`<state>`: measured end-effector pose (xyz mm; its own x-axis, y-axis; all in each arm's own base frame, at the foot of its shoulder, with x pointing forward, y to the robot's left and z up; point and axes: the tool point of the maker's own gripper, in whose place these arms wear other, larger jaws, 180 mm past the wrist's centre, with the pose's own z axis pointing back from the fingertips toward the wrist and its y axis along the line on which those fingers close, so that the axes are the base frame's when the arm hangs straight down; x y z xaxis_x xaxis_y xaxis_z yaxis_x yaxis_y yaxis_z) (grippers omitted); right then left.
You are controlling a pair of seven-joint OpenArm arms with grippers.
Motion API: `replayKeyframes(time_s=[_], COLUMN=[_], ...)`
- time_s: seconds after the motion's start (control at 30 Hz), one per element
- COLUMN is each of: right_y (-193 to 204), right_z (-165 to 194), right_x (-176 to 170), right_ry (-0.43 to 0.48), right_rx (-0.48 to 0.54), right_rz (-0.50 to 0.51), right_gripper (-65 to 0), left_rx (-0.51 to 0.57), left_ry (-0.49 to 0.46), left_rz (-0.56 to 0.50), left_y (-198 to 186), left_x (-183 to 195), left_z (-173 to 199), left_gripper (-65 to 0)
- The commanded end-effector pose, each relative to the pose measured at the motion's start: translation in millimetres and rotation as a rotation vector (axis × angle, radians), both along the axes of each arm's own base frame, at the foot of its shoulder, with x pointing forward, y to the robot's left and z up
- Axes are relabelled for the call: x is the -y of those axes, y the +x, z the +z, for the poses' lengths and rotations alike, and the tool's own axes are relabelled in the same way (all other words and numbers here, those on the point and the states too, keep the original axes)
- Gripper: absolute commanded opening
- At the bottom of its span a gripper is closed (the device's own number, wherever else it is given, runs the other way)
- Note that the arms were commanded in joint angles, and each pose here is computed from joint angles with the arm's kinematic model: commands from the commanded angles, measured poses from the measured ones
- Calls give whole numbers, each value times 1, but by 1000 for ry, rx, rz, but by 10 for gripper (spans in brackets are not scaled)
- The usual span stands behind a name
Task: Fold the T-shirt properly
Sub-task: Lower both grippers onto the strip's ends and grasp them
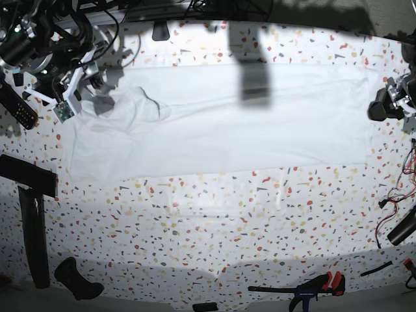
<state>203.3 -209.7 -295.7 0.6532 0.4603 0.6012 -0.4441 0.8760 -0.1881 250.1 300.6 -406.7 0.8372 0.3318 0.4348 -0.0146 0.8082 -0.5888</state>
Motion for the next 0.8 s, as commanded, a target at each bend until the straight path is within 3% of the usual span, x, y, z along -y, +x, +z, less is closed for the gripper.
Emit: replayKeyframes(time_s=[0.0,0.47,0.53,0.63,0.77], right_y=[4,4,4,4,4], right_z=[9,9,9,9,9], right_x=[-2,-2,-2,-2,-2], right_ry=[-3,-3,-3,-3,-3], right_rx=[35,36,35,36,35], right_rz=[18,19,18,19,19], right_gripper=[-334,-334,-334,-334,-334], left_rx=[37,29,32,53,118], left_ry=[-5,-89,-89,-87,-75], left_rz=[-11,-43,-41,-25,11], left_y=[7,1,2,6,19], left_x=[-4,30,30,27,20], left_z=[13,0,0,3,14], left_gripper=[-287,-301,-373,-643,-650])
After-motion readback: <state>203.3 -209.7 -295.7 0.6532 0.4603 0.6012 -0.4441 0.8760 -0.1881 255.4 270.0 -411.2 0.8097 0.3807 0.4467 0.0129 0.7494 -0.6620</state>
